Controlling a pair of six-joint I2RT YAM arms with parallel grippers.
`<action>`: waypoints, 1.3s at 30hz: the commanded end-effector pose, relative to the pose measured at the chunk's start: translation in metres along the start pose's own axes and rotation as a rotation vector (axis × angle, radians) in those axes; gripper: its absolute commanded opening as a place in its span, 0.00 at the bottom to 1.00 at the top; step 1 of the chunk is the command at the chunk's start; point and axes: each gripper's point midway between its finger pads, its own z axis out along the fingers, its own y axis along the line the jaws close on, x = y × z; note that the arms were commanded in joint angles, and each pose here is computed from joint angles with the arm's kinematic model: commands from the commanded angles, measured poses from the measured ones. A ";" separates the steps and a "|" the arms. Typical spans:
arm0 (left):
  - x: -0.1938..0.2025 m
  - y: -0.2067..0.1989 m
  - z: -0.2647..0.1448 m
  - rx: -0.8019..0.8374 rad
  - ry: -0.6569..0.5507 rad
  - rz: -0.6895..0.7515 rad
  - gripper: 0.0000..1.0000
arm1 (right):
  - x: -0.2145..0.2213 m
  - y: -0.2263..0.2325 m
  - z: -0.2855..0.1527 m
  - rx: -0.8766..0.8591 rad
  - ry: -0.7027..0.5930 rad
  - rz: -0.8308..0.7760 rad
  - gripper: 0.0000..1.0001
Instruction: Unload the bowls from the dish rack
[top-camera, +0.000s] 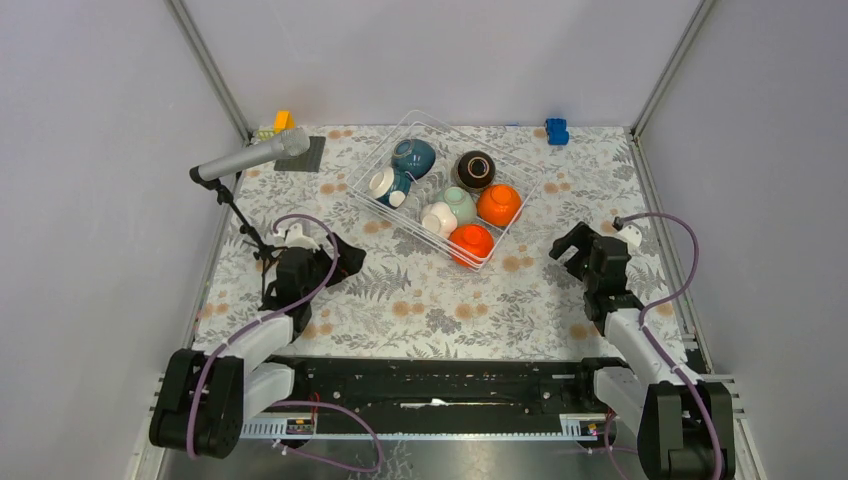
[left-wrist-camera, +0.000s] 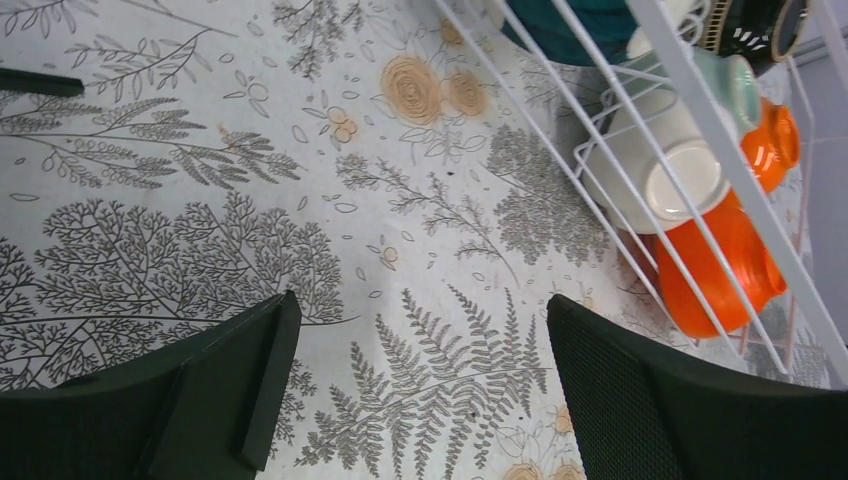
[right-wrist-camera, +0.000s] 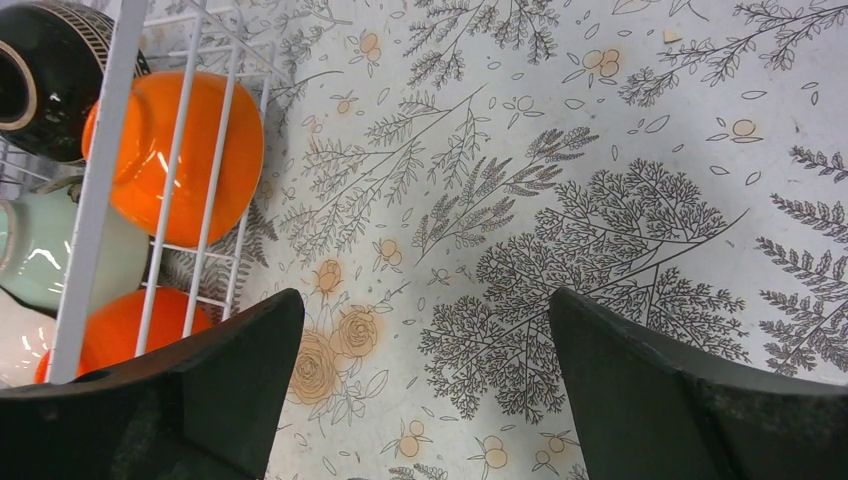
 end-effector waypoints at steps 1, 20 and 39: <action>-0.018 -0.023 -0.008 0.107 -0.074 0.038 0.99 | -0.011 0.002 -0.004 -0.003 -0.068 0.057 1.00; -0.020 -0.030 -0.021 0.165 -0.131 0.040 0.99 | -0.053 0.086 -0.042 -0.316 -0.004 0.018 1.00; -0.019 -0.055 -0.033 0.308 -0.131 0.062 0.99 | 0.003 0.290 -0.022 -0.749 0.399 0.059 0.94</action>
